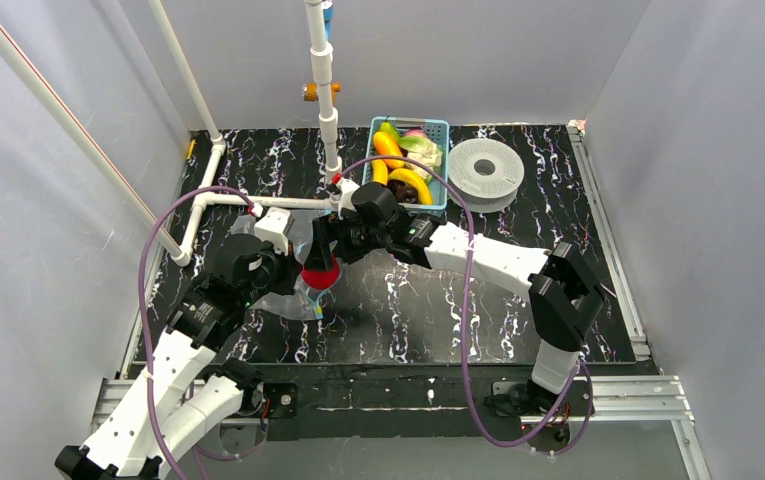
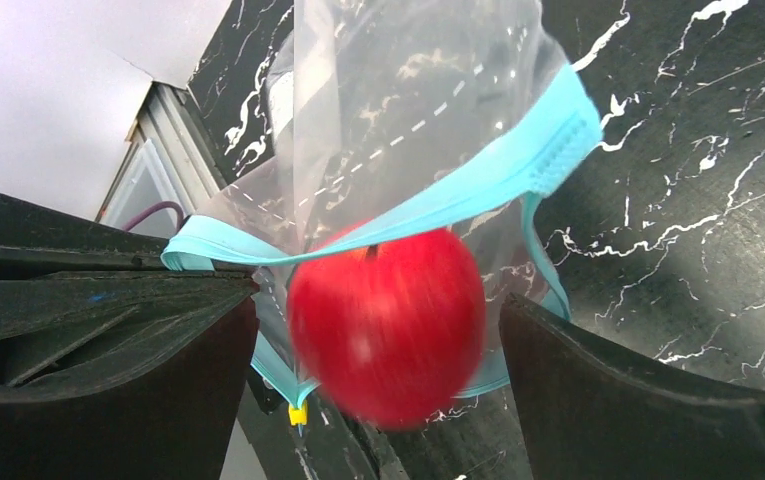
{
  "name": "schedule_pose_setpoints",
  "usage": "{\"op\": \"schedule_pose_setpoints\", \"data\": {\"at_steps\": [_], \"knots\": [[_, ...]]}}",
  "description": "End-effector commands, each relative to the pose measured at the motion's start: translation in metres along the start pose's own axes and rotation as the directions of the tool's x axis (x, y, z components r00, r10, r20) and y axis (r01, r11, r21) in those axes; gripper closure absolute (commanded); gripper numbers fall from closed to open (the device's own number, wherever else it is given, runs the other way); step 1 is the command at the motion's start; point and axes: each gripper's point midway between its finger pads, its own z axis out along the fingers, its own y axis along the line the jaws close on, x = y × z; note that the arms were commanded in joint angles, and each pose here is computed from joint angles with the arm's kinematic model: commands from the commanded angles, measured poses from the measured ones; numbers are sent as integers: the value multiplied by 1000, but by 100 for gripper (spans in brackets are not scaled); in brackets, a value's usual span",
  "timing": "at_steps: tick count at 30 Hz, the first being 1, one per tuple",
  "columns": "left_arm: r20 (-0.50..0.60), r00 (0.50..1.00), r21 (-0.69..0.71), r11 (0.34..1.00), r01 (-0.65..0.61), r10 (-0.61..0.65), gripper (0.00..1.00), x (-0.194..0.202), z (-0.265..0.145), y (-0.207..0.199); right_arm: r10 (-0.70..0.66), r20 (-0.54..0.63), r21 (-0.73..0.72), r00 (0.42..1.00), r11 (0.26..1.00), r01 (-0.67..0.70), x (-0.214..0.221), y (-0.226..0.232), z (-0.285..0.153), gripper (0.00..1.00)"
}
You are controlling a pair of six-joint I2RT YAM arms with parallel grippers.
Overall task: Place the food in the zip-top bag and seal the zipper
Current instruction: Place the fake fruit in the zipper food storage bag.
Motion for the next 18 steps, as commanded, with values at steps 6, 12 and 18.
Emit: {"op": "schedule_pose_setpoints", "data": {"at_steps": [6, 12, 18], "knots": [[4, 1000, -4, 1000, -13, 13, 100, -1, 0, 0, -76, 74, -6, 994, 997, 77, -36, 18, -14, 2], [2, 1000, -17, 1000, -13, 13, 100, -1, 0, 3, -113, 91, 4, 989, 994, 113, -40, 22, -33, 1], [-22, 1000, -31, 999, -14, 13, 100, 2, 3, 5, -194, 121, -15, 973, 980, 198, -40, 27, -64, 3]]}}
